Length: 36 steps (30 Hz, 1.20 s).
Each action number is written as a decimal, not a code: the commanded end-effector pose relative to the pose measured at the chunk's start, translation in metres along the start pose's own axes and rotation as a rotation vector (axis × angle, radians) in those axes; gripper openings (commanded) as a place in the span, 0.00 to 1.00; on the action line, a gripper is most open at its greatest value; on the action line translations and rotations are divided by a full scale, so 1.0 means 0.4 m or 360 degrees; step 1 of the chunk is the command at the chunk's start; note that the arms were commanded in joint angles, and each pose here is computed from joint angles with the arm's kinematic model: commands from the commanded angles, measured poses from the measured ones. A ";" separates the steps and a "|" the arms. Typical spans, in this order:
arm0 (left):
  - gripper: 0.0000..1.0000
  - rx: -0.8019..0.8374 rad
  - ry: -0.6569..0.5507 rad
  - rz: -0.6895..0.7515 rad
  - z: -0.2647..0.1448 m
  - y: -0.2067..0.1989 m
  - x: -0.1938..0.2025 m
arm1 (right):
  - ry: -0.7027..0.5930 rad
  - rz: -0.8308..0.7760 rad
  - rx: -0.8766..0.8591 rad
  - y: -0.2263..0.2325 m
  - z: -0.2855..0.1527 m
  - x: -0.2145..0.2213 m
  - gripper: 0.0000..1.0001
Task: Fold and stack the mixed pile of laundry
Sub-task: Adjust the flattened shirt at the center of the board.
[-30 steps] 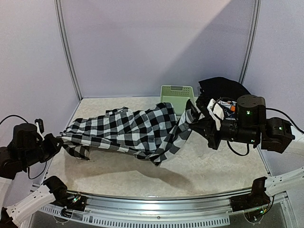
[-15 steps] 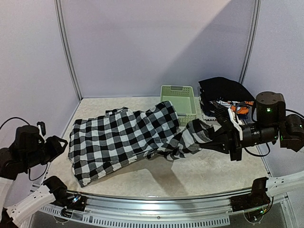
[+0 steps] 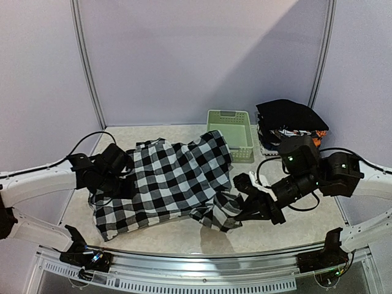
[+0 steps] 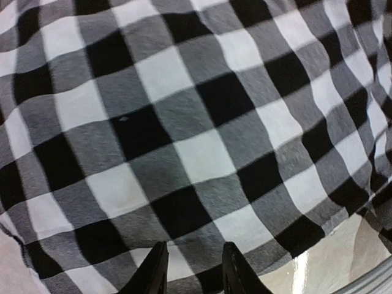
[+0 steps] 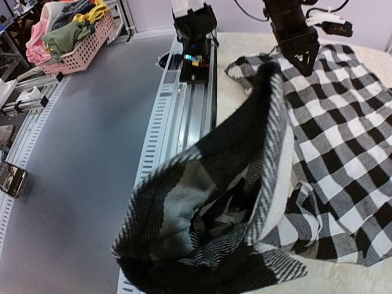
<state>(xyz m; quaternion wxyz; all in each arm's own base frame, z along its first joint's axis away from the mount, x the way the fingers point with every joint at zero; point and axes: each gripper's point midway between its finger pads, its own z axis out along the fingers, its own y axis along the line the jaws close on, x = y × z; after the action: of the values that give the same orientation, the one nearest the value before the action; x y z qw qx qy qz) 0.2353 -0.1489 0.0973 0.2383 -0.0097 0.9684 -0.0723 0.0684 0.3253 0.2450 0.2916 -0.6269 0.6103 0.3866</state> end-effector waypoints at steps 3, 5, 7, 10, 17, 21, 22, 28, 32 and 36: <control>0.27 0.0141 0.0139 0.0349 0.049 -0.121 0.102 | -0.0054 -0.0046 -0.0055 0.015 0.009 -0.016 0.06; 0.26 0.0179 0.0147 0.0400 0.073 -0.150 0.127 | -0.0057 -0.0069 -0.0056 0.014 0.010 -0.022 0.06; 0.24 0.0156 0.0188 0.0437 0.106 -0.156 0.151 | -0.0048 -0.0099 -0.0047 0.010 0.010 -0.025 0.06; 0.22 0.0143 0.0292 0.0504 0.145 -0.171 0.199 | -0.0028 -0.0124 -0.0003 -0.003 0.012 -0.025 0.06; 0.25 -0.0016 0.0563 0.0645 0.144 -0.129 0.327 | 0.0000 -0.0161 0.0129 -0.032 -0.009 -0.024 0.06; 0.34 -0.0139 0.0548 0.0657 0.097 -0.083 0.317 | -0.0019 -0.0184 0.0175 -0.041 -0.022 -0.029 0.05; 0.38 -0.0138 0.0495 0.0650 0.080 -0.083 0.297 | -0.0020 -0.0187 0.0171 -0.040 -0.022 -0.029 0.05; 0.56 -0.0119 0.0094 0.0435 0.033 -0.082 0.091 | 0.0011 -0.0187 0.0135 -0.043 -0.002 -0.019 0.05; 0.56 -0.0172 -0.0050 0.0247 0.070 -0.019 -0.046 | -0.0014 -0.0198 0.0121 -0.044 0.007 -0.026 0.06; 0.54 -0.0216 -0.0027 0.0095 0.150 0.049 -0.137 | -0.0047 -0.0191 0.0125 -0.052 0.020 -0.035 0.08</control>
<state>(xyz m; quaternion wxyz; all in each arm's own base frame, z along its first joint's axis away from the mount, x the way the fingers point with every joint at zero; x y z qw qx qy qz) 0.2668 -0.1503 0.0770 0.2383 0.0230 0.9709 -0.0043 0.0851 0.3330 0.2431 0.3330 -0.6497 0.5911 0.3429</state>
